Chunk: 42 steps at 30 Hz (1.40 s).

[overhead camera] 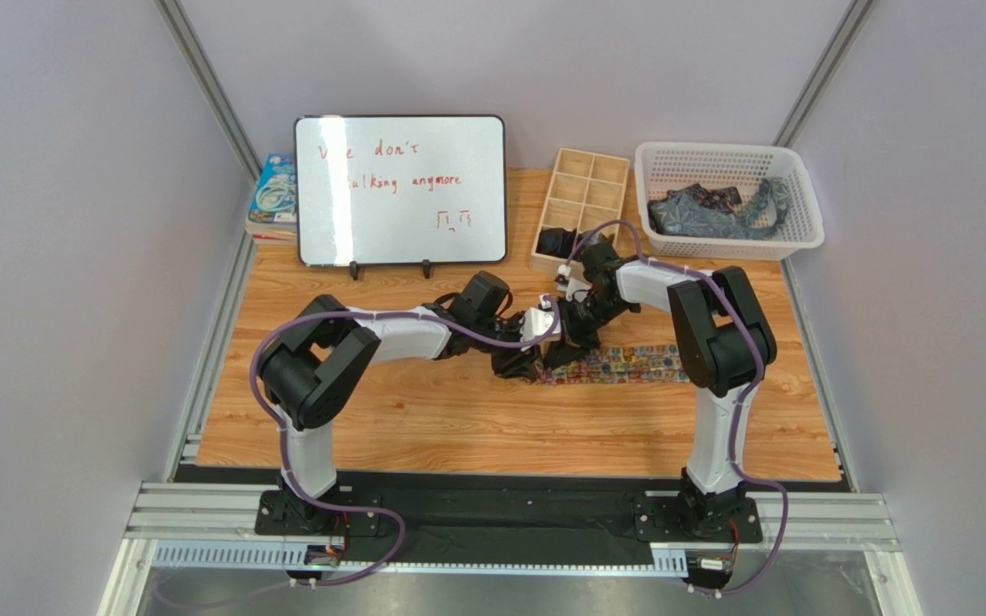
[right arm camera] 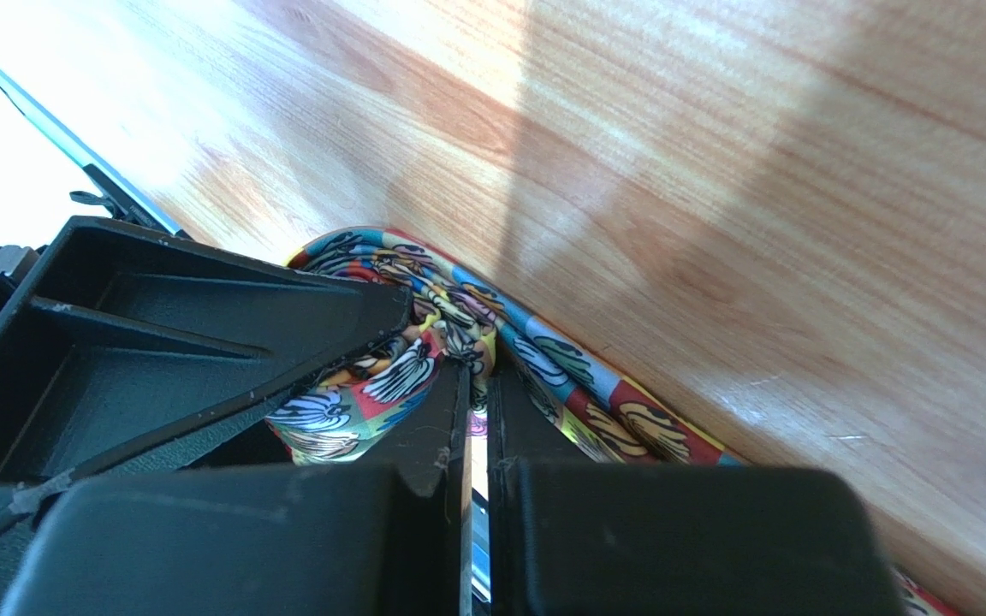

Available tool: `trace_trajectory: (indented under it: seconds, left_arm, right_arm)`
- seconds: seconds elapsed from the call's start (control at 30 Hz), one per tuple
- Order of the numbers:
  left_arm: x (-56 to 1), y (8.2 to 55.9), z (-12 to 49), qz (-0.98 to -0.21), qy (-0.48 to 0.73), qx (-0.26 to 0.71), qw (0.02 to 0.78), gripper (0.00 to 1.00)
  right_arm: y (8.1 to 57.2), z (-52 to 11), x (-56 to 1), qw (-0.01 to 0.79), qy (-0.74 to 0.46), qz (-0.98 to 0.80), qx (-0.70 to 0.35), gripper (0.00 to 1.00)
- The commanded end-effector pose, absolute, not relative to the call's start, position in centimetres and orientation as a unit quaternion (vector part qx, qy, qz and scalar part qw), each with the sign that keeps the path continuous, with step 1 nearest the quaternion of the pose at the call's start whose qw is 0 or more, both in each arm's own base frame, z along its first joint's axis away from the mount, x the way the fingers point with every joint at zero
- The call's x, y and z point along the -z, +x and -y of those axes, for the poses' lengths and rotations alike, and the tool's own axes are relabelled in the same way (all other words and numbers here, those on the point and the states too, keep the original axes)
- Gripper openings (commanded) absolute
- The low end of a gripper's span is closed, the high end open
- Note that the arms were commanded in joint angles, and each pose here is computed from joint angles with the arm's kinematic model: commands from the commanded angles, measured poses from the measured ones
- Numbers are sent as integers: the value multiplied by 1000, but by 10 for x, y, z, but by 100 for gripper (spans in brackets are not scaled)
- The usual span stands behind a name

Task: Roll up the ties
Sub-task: Roll the tie at the center of the board.

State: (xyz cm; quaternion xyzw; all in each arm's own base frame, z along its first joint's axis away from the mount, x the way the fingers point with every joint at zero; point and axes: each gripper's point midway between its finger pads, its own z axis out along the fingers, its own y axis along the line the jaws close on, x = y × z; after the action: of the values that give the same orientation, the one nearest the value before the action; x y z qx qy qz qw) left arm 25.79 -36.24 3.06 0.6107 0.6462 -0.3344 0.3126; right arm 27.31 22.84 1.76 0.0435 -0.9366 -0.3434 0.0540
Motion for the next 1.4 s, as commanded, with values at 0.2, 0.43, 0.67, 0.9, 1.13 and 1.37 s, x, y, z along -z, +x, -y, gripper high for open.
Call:
trace_trajectory:
  seconds: [0.2, 0.43, 0.67, 0.9, 1.13, 1.37]
  left_arm:
    - [-56, 215, 357, -579, 660, 393, 275, 22]
    - [-55, 248, 379, -654, 613, 335, 290, 32]
    - [-20, 237, 373, -678, 637, 260, 258, 31]
    - [14, 217, 353, -679, 671, 212, 207, 27]
    - [42, 202, 330, -697, 678, 190, 134, 22]
    - [48, 200, 330, -703, 677, 191, 107, 18]
  right_arm:
    - [291, -206, 23, 12, 49, 967, 248, 0]
    - [290, -213, 24, 6, 36, 971, 235, 0]
    - [288, -217, 21, 4, 9, 974, 226, 0]
    - [282, -239, -1, 30, 7, 950, 312, 2]
    - [282, -232, -29, 42, 12, 932, 359, 28]
    - [289, -215, -56, 31, 8, 925, 378, 35]
